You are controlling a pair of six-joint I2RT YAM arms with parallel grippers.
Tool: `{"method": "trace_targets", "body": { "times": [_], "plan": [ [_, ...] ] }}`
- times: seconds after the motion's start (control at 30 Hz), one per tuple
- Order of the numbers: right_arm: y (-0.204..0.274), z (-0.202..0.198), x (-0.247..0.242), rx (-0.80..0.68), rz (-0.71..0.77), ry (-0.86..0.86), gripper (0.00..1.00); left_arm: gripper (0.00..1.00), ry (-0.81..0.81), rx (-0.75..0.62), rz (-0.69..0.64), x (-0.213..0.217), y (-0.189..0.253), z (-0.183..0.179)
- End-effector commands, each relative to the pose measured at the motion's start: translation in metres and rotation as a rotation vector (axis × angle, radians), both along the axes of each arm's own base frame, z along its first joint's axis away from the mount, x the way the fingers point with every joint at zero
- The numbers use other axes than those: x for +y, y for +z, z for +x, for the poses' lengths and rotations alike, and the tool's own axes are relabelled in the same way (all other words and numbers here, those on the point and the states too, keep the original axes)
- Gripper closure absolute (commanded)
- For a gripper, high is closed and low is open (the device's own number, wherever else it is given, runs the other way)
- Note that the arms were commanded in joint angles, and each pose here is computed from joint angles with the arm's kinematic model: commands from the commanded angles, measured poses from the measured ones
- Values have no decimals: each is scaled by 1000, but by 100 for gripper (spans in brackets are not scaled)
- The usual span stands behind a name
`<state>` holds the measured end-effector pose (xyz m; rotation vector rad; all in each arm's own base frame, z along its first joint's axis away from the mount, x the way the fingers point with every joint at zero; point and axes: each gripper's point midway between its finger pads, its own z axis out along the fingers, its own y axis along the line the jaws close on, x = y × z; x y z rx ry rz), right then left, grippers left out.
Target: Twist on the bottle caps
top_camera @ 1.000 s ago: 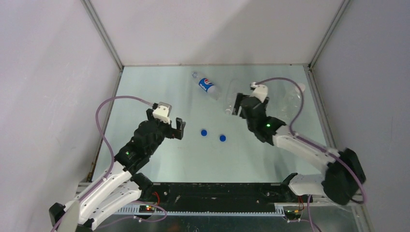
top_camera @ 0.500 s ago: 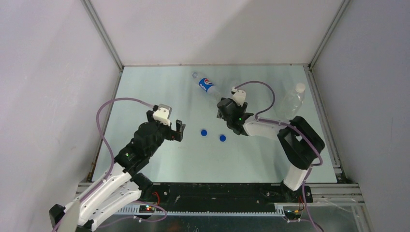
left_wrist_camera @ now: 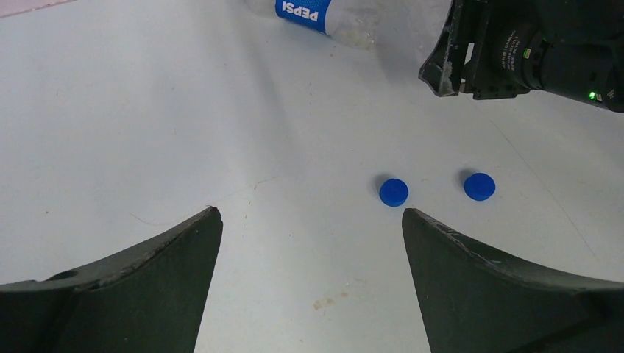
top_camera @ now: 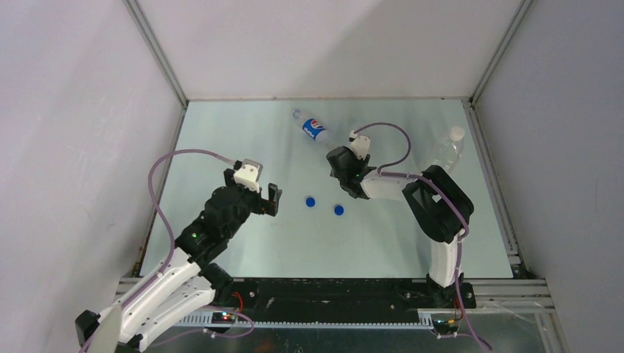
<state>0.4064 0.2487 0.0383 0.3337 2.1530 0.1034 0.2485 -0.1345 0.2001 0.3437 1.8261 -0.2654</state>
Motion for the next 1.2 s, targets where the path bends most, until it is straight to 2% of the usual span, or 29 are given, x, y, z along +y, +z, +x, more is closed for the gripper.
{"method": "trace_targets", "body": {
  "times": [0.0, 0.1, 0.17, 0.4, 0.57, 0.73, 0.87, 1.07, 1.17],
  "plan": [
    [11, 18, -2, -60, 20, -56, 45, 2, -8, -38, -10, -2, 9, 3],
    [13, 17, -5, -59, 5, -66, 57, 2, -12, -39, -10, -2, 9, 3],
    [17, 15, -7, -60, -3, -66, 72, 2, -18, -40, -9, -3, 9, 3],
    [40, -8, -17, -68, -58, -13, 100, 2, -44, -49, 16, -5, 12, 2],
    [74, -38, -35, -67, -78, 74, 100, 2, -117, -54, 60, -12, 14, -1],
    [120, -77, -30, -48, -45, 368, 100, 2, -210, -80, 163, -17, 17, -4],
    [150, -113, -32, -21, 10, 571, 100, 2, -343, -161, 256, -27, 26, -9],
    [171, -169, -41, 148, 12, 793, 100, 2, -555, -320, 352, -53, 40, -26],
    [188, -188, -33, 184, 46, 906, 100, 2, -651, -370, 374, -69, 39, -34]
  ]
}}
